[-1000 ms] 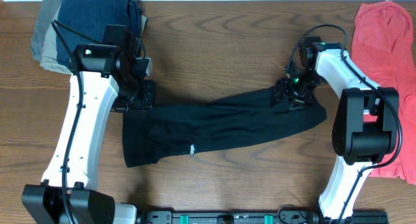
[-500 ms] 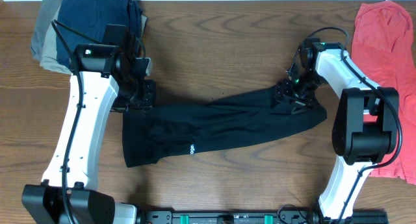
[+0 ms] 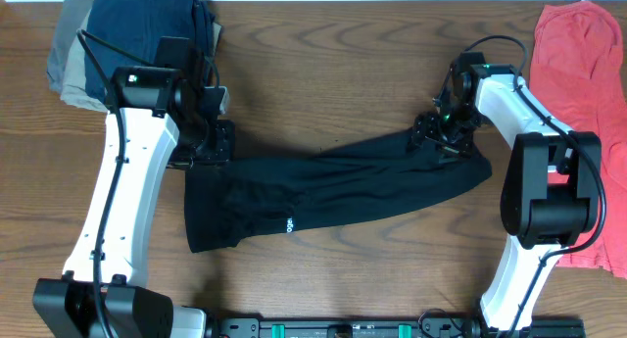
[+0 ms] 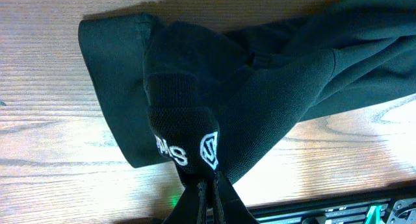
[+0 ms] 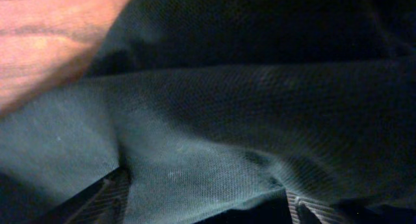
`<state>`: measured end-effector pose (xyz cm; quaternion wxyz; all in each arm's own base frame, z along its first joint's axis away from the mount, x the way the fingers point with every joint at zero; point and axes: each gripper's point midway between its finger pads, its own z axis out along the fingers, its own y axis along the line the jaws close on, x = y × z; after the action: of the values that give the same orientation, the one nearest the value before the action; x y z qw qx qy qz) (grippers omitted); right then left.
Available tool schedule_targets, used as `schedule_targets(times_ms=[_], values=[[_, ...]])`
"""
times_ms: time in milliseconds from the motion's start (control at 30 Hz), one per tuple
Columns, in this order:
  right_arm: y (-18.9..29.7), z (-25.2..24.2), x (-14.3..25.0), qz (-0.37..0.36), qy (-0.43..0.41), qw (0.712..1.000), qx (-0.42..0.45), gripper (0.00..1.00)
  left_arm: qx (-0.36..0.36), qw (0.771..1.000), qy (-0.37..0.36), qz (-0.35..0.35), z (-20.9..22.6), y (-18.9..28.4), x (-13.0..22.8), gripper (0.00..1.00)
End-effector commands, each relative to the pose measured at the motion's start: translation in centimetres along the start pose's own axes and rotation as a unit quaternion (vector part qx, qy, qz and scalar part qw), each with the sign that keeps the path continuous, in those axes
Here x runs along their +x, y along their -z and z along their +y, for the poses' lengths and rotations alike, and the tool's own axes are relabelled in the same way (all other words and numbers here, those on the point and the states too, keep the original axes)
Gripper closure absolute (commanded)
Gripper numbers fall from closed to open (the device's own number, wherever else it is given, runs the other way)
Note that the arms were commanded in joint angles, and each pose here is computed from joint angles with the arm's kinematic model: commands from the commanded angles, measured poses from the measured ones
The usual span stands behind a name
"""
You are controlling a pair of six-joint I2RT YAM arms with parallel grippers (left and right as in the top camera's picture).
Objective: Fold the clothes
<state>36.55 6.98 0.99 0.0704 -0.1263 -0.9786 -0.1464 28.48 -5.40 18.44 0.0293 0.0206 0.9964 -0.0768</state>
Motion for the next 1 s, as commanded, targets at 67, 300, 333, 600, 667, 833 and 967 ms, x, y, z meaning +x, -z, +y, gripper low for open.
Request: schedule_targets(times_ms=[67, 300, 333, 600, 667, 833, 967], values=[[0.1, 0.3, -0.5, -0.016, -0.005, 1.000, 0.001, 0.40, -0.003, 1.000, 0.001, 0.001, 0.2, -0.1, 0.0, 0.94], [0.2, 0.3, -1.8, -0.043, 0.003, 0.999, 0.003, 0.59, -0.003, 1.000, 0.001, 0.001, 0.2, -0.1, 0.0, 0.94], [0.2, 0.3, -1.9, -0.046, 0.003, 0.999, 0.002, 0.60, -0.003, 1.000, 0.001, 0.001, 0.2, -0.1, 0.0, 0.94], [1.1, -0.4, -2.9, -0.060, -0.006, 0.998, 0.003, 0.89, -0.003, 1.000, 0.001, 0.000, 0.1, -0.1, 0.0, 0.94], [1.6, -0.7, -3.2, -0.063, -0.008, 0.998, 0.005, 0.89, -0.003, 1.000, 0.001, 0.000, 0.1, -0.1, 0.0, 0.94], [3.1, -1.5, -3.9, -0.072, -0.014, 0.997, 0.015, 0.97, -0.003, 1.000, 0.001, -0.003, 0.1, -0.1, -0.2, 0.94], [4.6, -1.7, -4.0, -0.071, -0.011, 0.997, 0.021, 0.99, -0.002, 1.000, 0.000, -0.006, 0.1, 0.0, -0.3, 0.94]])
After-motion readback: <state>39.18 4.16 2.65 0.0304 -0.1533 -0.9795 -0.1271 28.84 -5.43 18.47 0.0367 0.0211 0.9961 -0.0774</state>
